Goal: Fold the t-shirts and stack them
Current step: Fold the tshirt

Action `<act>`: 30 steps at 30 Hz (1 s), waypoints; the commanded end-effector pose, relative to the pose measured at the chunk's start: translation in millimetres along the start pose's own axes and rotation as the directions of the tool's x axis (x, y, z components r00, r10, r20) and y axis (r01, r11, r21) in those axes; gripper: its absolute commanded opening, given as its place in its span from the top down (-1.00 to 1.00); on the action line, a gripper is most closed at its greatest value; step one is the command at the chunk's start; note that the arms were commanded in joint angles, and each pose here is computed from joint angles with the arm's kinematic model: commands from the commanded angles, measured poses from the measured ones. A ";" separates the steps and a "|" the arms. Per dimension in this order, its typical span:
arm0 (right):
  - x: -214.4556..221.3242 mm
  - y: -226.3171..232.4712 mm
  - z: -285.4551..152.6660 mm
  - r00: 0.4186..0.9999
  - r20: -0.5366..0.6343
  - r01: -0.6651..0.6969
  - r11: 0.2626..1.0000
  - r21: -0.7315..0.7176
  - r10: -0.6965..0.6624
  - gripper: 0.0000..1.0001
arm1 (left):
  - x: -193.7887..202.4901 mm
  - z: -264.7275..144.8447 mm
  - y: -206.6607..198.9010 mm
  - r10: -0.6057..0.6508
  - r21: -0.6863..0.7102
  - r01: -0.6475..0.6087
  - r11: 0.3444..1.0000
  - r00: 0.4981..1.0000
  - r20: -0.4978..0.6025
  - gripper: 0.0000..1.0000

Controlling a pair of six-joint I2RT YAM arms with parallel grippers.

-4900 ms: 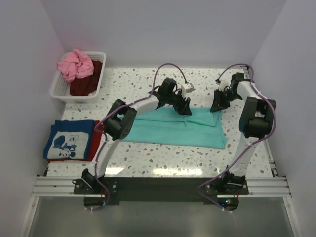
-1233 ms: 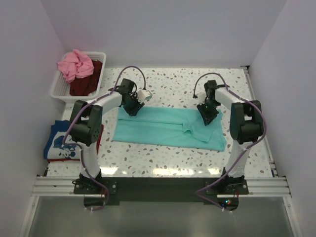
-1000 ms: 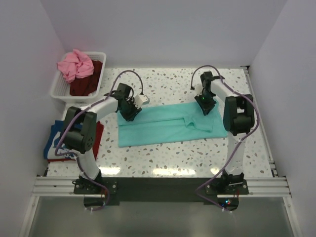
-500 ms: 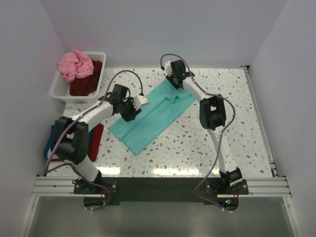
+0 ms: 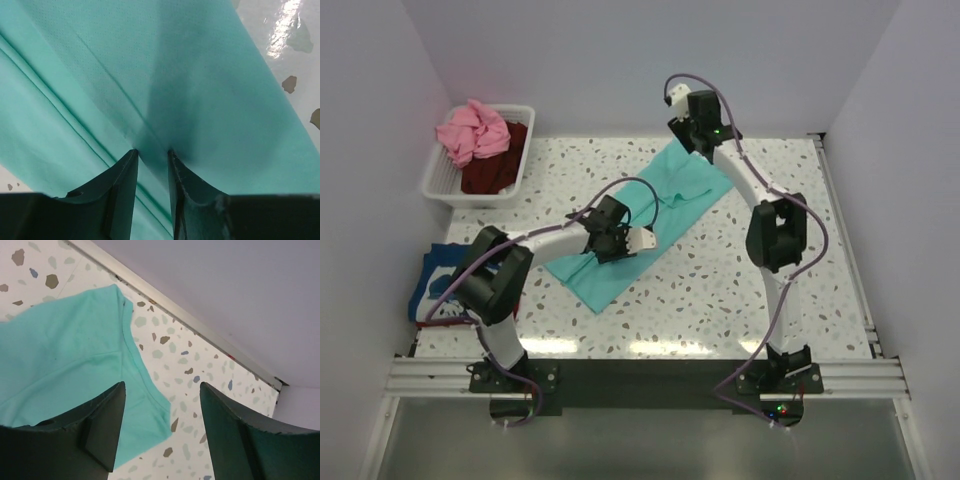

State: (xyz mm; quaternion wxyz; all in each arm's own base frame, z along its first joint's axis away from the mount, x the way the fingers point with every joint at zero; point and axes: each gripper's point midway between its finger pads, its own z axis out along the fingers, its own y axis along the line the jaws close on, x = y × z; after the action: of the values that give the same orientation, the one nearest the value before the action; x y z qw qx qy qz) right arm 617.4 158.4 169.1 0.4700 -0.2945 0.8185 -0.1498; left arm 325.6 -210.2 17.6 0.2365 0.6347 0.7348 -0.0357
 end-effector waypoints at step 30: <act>164.2 87.1 -86.5 0.860 -0.510 -0.296 0.825 -0.482 0.011 0.19 | -160.5 -33.6 43.0 -0.490 0.311 0.390 0.867 0.784 0.381 0.29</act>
State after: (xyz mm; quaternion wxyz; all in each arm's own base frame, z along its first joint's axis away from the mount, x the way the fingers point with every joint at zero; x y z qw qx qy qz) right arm 446.5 101.7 63.9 0.1454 -0.2850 0.9460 0.0513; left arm 349.4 -333.7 114.7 0.3042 0.4900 0.7685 -0.2772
